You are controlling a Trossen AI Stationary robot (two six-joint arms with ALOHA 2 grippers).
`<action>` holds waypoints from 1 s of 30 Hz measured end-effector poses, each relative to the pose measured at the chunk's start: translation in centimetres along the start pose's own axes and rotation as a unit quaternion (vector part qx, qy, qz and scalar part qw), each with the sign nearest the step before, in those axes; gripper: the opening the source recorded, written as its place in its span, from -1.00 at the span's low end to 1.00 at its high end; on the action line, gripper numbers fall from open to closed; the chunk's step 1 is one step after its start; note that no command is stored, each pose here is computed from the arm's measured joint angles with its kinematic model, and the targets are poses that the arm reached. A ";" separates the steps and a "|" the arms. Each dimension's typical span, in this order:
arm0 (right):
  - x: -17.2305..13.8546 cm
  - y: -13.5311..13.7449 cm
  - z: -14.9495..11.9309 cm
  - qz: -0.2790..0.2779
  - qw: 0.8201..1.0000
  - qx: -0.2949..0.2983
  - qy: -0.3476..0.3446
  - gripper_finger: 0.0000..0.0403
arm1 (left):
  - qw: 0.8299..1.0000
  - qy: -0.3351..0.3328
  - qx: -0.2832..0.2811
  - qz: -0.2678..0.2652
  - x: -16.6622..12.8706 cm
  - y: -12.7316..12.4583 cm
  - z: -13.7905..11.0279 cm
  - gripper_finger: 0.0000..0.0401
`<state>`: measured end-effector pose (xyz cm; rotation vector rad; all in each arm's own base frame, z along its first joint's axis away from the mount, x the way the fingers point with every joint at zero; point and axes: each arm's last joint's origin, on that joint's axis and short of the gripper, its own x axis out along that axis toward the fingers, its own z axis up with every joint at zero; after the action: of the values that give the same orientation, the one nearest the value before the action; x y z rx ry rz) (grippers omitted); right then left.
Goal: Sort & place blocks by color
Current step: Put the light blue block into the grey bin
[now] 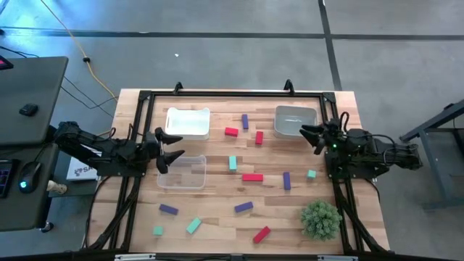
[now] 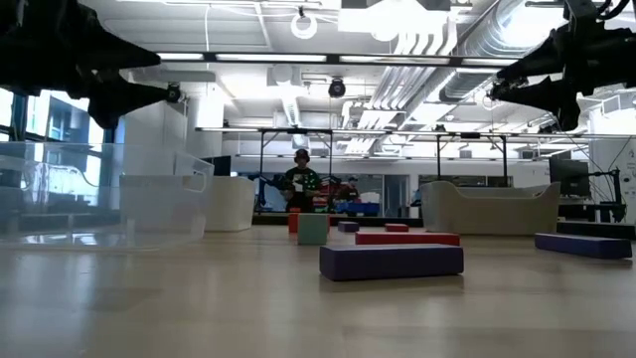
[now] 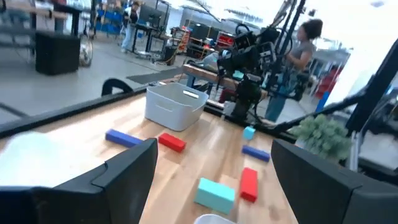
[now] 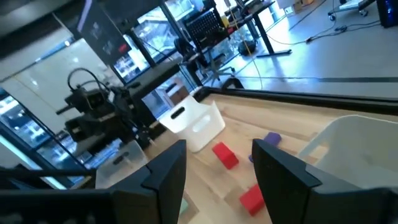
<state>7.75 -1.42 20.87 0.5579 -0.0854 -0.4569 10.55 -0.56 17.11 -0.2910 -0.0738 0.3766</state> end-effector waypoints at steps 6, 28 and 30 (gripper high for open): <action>0.0 0.4 0.7 0.021 0.998 0.043 -0.032 -0.14 | 0.999 -0.028 -0.044 -0.004 0.0 -0.1 0.6 0.52; -1.2 1.9 4.3 0.077 0.970 0.057 -0.224 -0.14 | 0.959 -0.205 -0.172 0.090 -0.9 0.2 4.0 0.52; -1.2 1.9 4.5 0.071 0.968 0.048 -0.234 -0.14 | 0.956 -0.219 -0.178 0.083 -1.0 0.2 4.4 0.52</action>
<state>6.49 -1.65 25.76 0.5262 -0.6001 -0.4389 8.99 0.43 21.22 -0.5684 -0.5597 0.5919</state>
